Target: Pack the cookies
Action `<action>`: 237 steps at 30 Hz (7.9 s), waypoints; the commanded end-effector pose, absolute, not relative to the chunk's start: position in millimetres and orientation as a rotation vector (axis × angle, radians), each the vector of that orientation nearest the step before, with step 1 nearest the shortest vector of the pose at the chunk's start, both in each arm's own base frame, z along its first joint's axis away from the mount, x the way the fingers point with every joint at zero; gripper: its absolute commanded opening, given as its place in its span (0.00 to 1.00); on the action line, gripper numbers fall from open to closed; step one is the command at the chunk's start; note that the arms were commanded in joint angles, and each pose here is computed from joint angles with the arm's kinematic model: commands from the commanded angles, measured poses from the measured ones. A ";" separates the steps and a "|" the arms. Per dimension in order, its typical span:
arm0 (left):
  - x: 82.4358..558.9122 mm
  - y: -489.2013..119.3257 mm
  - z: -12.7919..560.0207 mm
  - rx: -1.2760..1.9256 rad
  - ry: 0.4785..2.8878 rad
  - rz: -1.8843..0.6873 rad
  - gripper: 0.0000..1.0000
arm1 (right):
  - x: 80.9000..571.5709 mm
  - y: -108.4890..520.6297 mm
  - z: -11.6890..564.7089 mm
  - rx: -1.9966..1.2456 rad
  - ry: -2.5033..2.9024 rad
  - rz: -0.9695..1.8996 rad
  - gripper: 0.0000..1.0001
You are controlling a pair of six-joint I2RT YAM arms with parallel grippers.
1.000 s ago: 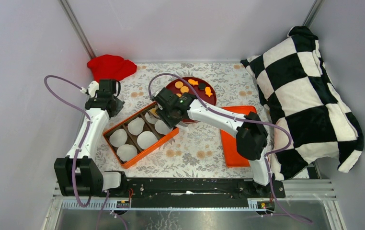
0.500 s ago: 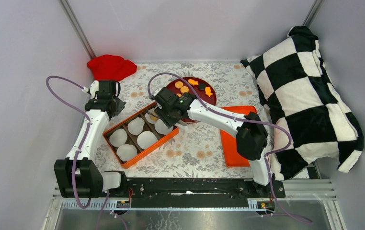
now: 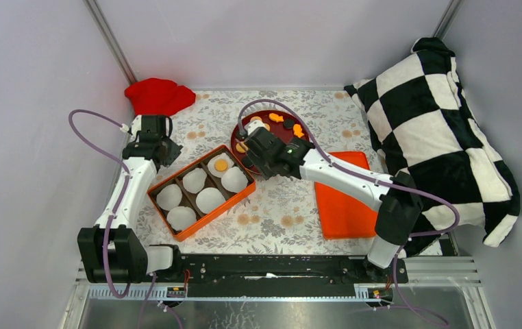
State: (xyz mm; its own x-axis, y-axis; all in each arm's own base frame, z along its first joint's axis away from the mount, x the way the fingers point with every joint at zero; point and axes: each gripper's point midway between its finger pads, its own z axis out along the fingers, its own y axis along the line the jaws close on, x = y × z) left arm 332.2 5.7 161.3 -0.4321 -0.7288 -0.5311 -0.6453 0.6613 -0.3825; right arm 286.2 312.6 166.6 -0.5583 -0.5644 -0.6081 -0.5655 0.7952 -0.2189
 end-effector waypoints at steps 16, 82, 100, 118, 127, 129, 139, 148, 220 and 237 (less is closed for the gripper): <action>340.6 8.6 161.3 -1.041 2.171 -0.158 0.00 | 344.3 296.7 81.0 -0.713 2.456 0.038 0.52; 345.4 -8.6 184.3 -0.873 2.199 -0.270 0.00 | 222.2 334.1 124.2 -0.944 2.371 0.248 0.46; 345.6 -12.2 191.5 -0.855 2.183 -0.299 0.00 | 252.9 327.1 179.0 -0.781 2.224 0.167 0.50; 356.1 -28.7 188.0 -0.821 2.213 -0.312 0.00 | 290.0 258.4 126.4 -0.619 2.371 -0.057 0.50; 355.5 -27.4 188.9 -0.819 2.209 -0.294 0.00 | 346.0 264.0 88.9 -0.548 2.470 0.010 0.51; 355.5 -27.4 189.3 -0.820 2.207 -0.295 0.00 | 357.1 268.6 83.7 -0.551 2.472 0.017 0.51; 354.5 -24.8 190.8 -0.822 2.208 -0.276 0.00 | 400.3 290.3 73.4 -0.530 2.486 0.093 0.52; 351.8 -24.5 192.3 -0.818 2.208 -0.274 0.00 | 410.6 290.9 68.9 -0.525 2.521 0.127 0.19; 357.7 41.1 276.1 -0.913 1.957 -0.339 0.02 | 279.9 341.3 227.1 -0.722 2.099 0.179 0.47; 363.5 34.1 262.2 -0.908 1.999 -0.380 0.01 | 336.2 251.4 109.4 -0.512 2.443 0.038 0.47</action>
